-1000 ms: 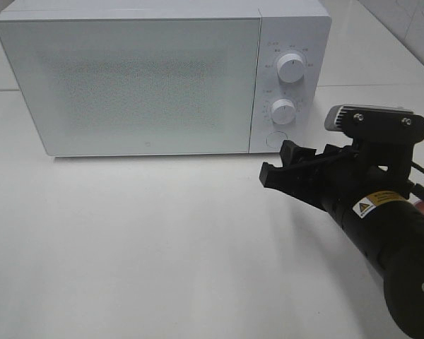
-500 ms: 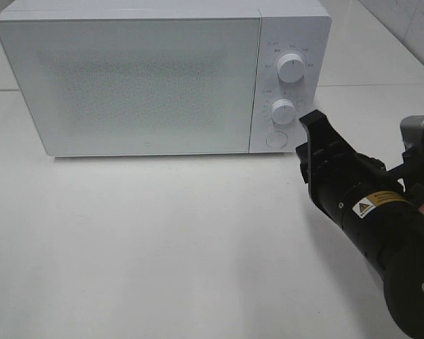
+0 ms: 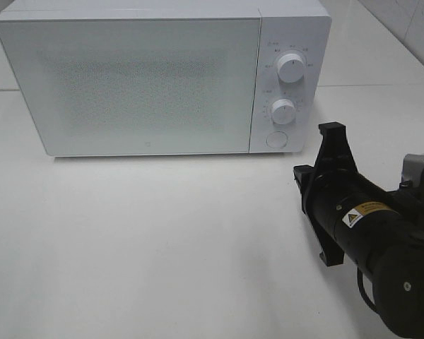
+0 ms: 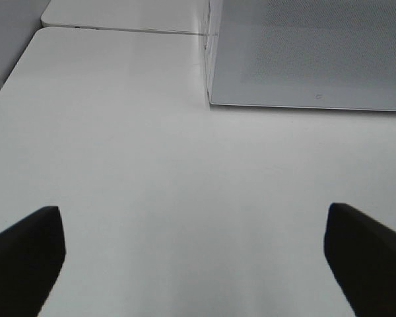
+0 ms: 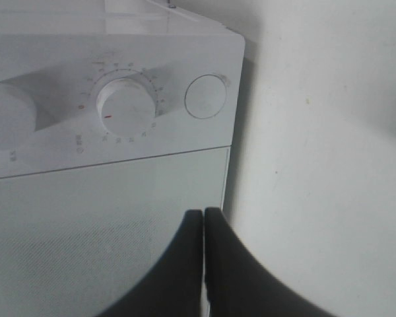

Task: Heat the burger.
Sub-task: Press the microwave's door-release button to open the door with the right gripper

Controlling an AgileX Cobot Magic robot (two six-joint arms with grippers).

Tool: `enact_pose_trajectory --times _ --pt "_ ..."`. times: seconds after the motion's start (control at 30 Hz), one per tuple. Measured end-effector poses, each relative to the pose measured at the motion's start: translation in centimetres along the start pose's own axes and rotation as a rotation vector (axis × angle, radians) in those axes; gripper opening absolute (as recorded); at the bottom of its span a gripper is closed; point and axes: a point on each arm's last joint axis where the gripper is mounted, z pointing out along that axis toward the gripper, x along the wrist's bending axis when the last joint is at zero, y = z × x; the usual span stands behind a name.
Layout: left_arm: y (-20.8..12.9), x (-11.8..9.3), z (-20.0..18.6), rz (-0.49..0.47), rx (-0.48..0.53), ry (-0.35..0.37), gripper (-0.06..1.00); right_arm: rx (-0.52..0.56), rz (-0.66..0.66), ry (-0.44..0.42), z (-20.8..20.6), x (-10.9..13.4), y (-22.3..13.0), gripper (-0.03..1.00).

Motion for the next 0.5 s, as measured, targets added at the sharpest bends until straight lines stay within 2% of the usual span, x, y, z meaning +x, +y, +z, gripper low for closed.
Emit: enact_pose_trajectory --times 0.23,0.5 --pt "0.0 0.0 0.0 0.000 0.000 0.000 0.99 -0.049 0.019 -0.039 1.5 -0.6 0.6 0.03" --pt "0.0 0.0 0.0 0.000 0.000 0.000 0.99 -0.044 0.030 -0.031 3.8 0.0 0.3 0.03"
